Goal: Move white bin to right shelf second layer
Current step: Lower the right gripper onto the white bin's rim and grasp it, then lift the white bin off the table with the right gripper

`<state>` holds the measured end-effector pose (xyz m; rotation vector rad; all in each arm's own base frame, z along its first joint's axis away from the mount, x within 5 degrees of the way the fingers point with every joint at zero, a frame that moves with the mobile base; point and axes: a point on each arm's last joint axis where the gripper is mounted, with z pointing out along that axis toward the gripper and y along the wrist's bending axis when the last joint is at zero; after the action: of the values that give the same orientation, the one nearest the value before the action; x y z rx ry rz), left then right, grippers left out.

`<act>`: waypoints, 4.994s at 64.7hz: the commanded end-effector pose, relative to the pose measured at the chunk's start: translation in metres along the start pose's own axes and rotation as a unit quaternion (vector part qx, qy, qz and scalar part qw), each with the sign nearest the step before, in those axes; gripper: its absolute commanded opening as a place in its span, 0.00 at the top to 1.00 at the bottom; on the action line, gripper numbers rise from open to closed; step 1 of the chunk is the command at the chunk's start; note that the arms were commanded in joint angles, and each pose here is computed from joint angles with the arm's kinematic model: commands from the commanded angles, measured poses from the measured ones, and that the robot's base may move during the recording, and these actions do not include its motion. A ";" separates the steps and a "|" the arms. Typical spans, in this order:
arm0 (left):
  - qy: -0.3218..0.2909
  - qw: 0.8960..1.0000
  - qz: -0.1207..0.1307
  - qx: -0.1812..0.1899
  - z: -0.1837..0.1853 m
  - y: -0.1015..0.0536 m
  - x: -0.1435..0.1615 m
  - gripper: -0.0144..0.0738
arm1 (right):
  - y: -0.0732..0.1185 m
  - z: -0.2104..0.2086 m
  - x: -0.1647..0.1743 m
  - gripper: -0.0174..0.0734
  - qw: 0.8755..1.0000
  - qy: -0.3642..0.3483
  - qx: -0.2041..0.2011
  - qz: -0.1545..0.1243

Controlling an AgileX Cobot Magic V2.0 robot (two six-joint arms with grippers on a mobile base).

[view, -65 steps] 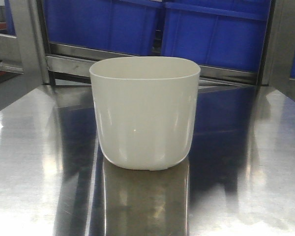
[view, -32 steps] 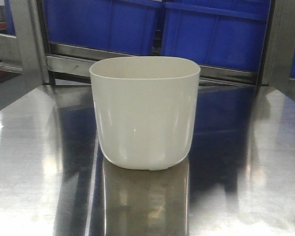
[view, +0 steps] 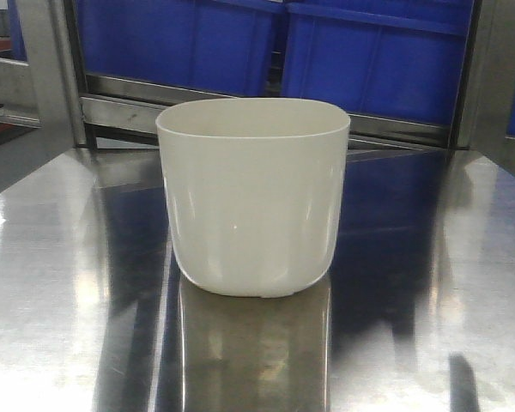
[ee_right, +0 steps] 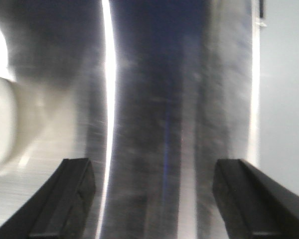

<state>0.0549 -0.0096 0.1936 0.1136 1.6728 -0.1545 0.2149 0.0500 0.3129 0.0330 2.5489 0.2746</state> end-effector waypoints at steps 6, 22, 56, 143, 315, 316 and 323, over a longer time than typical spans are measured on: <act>-0.039 0.999 -0.005 0.004 0.001 0.000 0.000 0.74 | 0.030 -0.025 -0.029 0.14 0.997 -0.056 -0.056 -0.020; -0.039 0.999 -0.005 0.004 0.001 0.000 0.000 0.74 | 0.076 -0.023 -0.060 0.14 0.992 -0.035 -0.096 -0.071; -0.039 0.999 -0.005 0.004 0.001 0.000 0.000 0.74 | 0.141 0.045 -0.073 0.14 0.983 0.065 -0.109 -0.133; -0.039 0.999 -0.005 0.004 0.001 0.000 0.000 0.74 | 0.125 -0.035 -0.087 0.75 0.973 -0.113 -0.094 -0.179; -0.037 0.999 0.008 0.002 0.001 0.000 0.001 0.74 | -0.004 -0.136 0.048 0.74 0.947 -0.311 -0.036 -0.077; -0.037 0.999 0.008 0.002 0.001 0.000 0.001 0.74 | -0.004 -0.136 0.048 0.74 0.947 -0.311 -0.036 -0.077; -0.037 0.999 0.008 0.002 0.001 0.000 0.001 0.74 | -0.004 -0.136 0.048 0.74 0.947 -0.311 -0.036 -0.077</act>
<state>0.0550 -0.0092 0.1936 0.1291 1.6711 -0.1339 0.0998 0.0246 0.3789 -0.1031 2.0317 0.2314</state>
